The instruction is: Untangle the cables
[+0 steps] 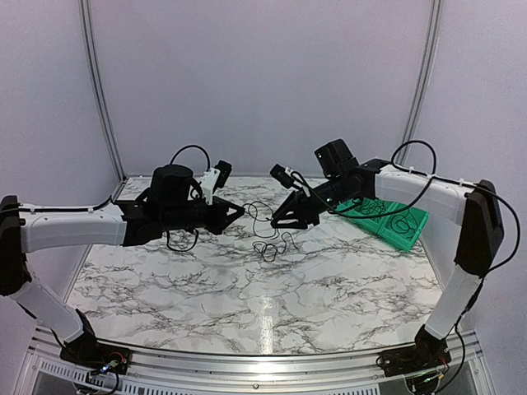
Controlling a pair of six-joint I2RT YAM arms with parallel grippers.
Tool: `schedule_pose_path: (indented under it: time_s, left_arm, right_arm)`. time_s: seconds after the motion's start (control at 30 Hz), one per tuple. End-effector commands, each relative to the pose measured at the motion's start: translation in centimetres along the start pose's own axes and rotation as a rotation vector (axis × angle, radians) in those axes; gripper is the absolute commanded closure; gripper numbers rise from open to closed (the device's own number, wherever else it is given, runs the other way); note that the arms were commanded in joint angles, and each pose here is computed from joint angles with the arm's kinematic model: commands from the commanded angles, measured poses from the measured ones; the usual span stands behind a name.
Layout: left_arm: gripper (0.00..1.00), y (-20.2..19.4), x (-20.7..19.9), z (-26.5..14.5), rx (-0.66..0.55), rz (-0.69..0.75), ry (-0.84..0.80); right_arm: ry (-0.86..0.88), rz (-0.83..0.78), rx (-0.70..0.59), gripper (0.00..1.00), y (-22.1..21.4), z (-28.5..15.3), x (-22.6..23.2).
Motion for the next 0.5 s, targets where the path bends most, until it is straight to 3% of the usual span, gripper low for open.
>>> schedule_pose_path:
  time_s: [0.0,0.13,0.47]
  left_arm:
    - [1.00,1.02,-0.76,-1.13,-0.044,0.015,-0.036]
    - [1.00,1.17,-1.01,-1.28,-0.046,0.013,-0.046]
    - [1.00,1.29,-0.94,-1.57,-0.055,0.015,-0.039]
  right_arm:
    - [0.135,0.046,-0.040,0.56,1.19,0.43,1.90]
    - [0.125,0.030,-0.034,0.60,1.01,0.67,2.08]
    - [0.133,0.016,-0.043,1.00,0.93,0.49,2.49]
Point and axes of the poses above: each gripper's point midway between its finger pads, its own z axis out along the fingers, its own x axis along the line the jaws close on, y = z × x, the point moved 1 cm from there along -z, back along the fingers, and after that the axes turned 6 degrees about -z, right-handed, at the moved point
